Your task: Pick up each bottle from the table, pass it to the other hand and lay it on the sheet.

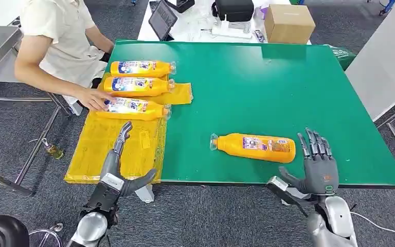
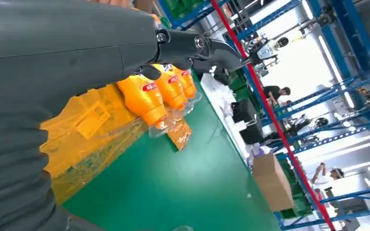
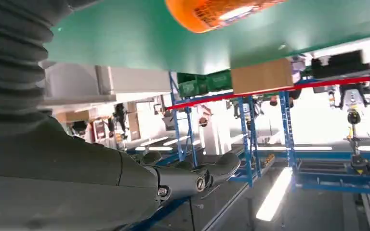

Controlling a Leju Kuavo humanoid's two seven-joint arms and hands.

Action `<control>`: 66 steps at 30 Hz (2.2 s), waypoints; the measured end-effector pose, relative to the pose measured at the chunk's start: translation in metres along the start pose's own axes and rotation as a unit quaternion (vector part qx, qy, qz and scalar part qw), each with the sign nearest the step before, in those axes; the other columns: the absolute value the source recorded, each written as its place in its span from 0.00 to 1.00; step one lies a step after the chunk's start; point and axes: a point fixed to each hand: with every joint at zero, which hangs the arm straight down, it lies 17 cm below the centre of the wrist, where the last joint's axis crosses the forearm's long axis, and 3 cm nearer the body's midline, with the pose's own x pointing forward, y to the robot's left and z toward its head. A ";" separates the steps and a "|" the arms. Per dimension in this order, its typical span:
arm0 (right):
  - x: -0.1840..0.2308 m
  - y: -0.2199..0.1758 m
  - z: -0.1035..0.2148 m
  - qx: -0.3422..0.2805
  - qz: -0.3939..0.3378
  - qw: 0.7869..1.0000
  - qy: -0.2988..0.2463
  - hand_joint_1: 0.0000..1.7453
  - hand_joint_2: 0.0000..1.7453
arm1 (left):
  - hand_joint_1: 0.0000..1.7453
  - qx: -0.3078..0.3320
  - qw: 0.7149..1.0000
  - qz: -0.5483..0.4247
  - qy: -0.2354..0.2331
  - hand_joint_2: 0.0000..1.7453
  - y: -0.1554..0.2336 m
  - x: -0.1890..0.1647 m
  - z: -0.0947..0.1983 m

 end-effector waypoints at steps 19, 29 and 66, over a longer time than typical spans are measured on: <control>0.029 0.093 -0.040 0.131 -0.077 0.988 -0.008 0.00 1.00 | 0.00 -0.003 0.997 0.064 -0.029 1.00 -0.020 0.028 -0.023; 0.029 0.141 -0.042 0.267 -0.086 0.960 0.009 0.00 1.00 | 0.00 -0.022 0.996 0.079 -0.037 1.00 -0.034 0.035 -0.031; 0.078 0.133 -0.044 0.298 -0.309 0.903 -0.004 1.00 1.00 | 0.00 -0.038 0.970 0.234 0.051 1.00 -0.062 0.021 -0.026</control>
